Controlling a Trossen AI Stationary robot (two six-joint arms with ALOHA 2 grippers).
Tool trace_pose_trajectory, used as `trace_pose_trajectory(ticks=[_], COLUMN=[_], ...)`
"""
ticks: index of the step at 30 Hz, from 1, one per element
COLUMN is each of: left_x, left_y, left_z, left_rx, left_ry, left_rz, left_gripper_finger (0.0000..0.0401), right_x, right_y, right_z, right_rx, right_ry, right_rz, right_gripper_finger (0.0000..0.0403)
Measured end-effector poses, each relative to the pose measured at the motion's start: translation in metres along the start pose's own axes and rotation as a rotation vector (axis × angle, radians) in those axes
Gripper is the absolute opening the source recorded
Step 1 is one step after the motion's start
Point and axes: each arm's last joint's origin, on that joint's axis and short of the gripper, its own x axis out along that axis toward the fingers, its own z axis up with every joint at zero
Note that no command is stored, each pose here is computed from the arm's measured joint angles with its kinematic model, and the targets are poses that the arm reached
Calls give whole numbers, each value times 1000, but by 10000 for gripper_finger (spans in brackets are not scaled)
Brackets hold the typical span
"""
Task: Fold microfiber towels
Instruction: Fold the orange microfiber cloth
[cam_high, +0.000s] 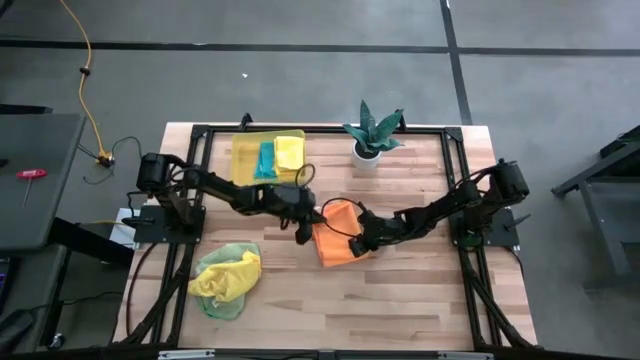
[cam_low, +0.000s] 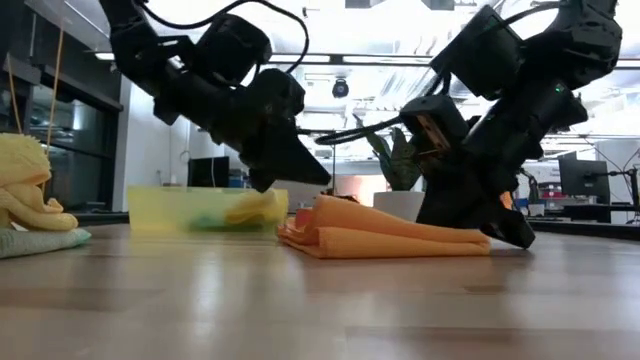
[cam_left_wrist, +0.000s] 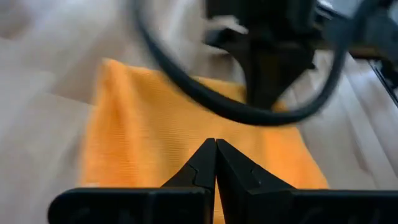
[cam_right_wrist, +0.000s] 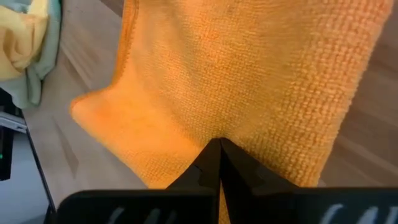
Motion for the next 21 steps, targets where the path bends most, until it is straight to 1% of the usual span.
trace_pose_trajectory(ticks=[2, 4, 9, 11, 17, 21], left_x=[2, 3, 4, 7, 21, 25], left_y=[-7, -15, -22, -20, -11, -8], left_z=[-5, -4, -4, -5, -26, -33], left_rx=[9, 11, 29, 37, 56, 49], left_ry=[14, -7, -54, -59, 30, 17], left_rz=[-8, 2, 134, 159, 195, 307], left_gripper_finger=[0, 0, 0, 0, 0, 0], right_x=[3, 7, 22, 25, 28, 28], right_y=[4, 8, 18, 23, 28, 28], right_z=[1, 3, 7, 9, 12, 12], right_rx=[-14, -24, -33, -44, -41, -34], right_ry=[1, -1, -1, -6, -27, -24], right_rz=[-3, 2, 4, 14, 6, 3], right_gripper_finger=[0, 0, 0, 0, 0, 0])
